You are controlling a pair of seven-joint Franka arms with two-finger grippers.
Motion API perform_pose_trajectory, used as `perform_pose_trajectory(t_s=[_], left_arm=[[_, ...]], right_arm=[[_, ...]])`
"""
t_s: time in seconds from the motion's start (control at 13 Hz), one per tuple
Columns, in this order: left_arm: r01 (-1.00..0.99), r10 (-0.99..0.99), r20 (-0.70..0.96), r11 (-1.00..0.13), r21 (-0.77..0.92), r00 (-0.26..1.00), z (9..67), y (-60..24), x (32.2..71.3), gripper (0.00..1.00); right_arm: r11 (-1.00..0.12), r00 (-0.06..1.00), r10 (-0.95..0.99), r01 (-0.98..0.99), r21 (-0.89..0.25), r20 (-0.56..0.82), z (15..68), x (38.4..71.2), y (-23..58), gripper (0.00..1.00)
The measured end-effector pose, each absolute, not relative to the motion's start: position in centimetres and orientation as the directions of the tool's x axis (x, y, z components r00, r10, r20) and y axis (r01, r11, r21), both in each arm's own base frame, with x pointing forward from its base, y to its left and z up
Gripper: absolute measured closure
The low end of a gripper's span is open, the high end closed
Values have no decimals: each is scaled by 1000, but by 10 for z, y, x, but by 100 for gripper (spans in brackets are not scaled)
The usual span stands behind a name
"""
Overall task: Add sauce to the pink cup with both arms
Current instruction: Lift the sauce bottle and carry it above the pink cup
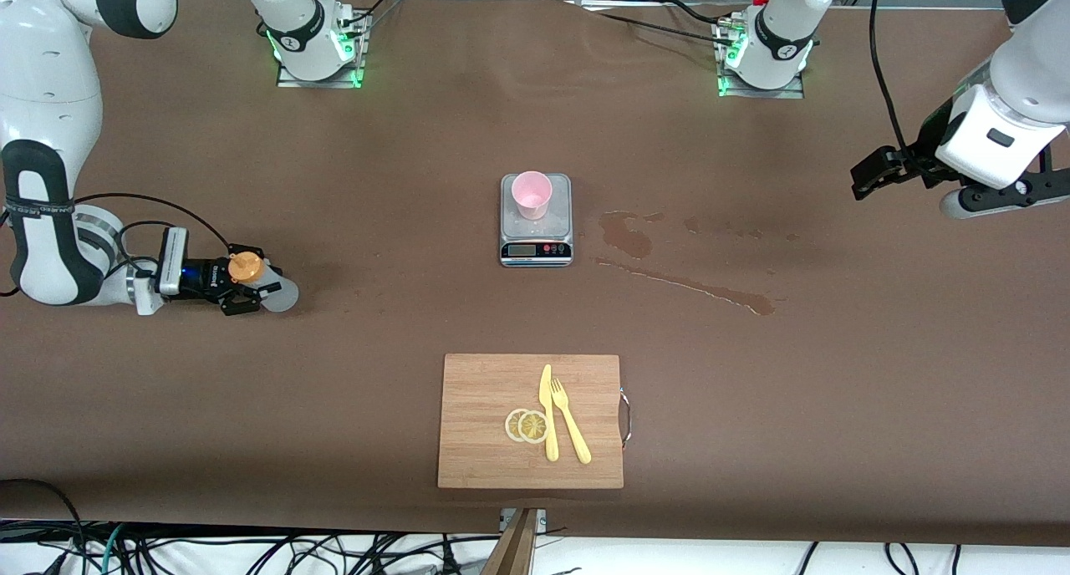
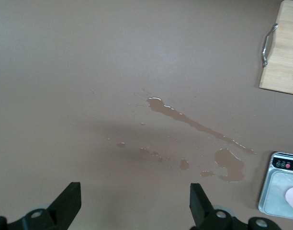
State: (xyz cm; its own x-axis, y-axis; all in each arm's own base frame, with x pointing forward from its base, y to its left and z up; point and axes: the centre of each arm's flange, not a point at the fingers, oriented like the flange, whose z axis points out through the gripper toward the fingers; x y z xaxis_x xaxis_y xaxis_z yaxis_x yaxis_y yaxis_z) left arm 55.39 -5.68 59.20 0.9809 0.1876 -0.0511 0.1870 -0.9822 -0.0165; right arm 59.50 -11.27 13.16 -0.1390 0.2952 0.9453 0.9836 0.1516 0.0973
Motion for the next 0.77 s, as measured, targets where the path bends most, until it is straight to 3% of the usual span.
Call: perform_pose_trajectory(t_s=[0.15, 0.46, 0.77], left_arm=[[152, 152, -47, -988, 5, 987, 595, -39, 556, 0], [140, 140, -15, -990, 14, 990, 595, -34, 557, 0], [138, 138, -13, -990, 14, 990, 595, -35, 554, 0]], right_arm=[[147, -144, 341, 984, 99, 929, 145, 609, -106, 69], [106, -73, 516, 994, 20, 854, 231, 640, -71, 69], [24, 40, 660, 997, -75, 750, 292, 645, -12, 69]])
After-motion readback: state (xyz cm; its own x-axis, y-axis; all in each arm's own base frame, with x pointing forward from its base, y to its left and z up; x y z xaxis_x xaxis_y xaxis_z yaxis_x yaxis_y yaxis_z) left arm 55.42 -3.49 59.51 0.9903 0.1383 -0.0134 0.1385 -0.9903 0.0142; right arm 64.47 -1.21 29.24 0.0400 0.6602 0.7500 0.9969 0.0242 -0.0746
